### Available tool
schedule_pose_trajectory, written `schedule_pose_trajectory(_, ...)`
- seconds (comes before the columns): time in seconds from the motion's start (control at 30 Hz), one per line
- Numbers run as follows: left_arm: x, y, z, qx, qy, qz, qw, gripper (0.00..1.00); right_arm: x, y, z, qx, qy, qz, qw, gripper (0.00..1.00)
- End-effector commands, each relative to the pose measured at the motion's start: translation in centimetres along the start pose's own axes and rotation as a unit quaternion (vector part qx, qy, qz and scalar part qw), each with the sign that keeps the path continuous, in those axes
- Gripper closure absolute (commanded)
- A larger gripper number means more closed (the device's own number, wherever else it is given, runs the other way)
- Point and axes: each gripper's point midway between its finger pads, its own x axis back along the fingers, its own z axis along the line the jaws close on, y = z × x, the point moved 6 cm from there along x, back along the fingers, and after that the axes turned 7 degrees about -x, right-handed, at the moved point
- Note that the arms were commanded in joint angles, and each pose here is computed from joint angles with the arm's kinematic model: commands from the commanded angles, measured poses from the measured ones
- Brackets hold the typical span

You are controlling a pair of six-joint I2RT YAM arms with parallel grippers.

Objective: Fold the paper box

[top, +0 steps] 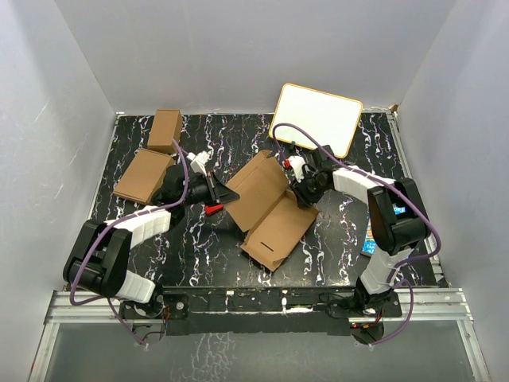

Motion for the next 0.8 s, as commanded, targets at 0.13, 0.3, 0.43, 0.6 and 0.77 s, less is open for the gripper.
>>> schedule_pose_trajectory(0.13, -0.1, 1.5, -1.2, -0.025, -0.027, -0.006, 0.999, 1.0, -0.8, 2.8, -0.7, 0.012, -0.028, -0.036, 0.999, 0.66)
schedule_pose_trajectory(0.3, -0.1, 1.5, -1.1, -0.028, -0.025, -0.005, 0.999, 1.0, -0.7, 2.4, -1.1, 0.014, -0.055, -0.033, 0.998, 0.84)
schedule_pose_trajectory(0.43, -0.1, 1.6, -1.2, -0.031, -0.025, -0.004, 0.999, 1.0, -0.2, 2.4, -1.7, 0.016, -0.093, -0.036, 0.995, 0.92)
schedule_pose_trajectory(0.6, -0.1, 1.8, -1.3, -0.034, -0.023, -0.005, 0.999, 1.0, -0.3, 2.2, -0.9, 0.016, -0.061, -0.03, 0.998, 0.78)
schedule_pose_trajectory(0.77, -0.1, 1.8, -1.3, -0.035, -0.023, -0.005, 0.999, 1.0, 0.3, 3.0, -0.5, 0.021, -0.049, -0.049, 0.997, 0.56)
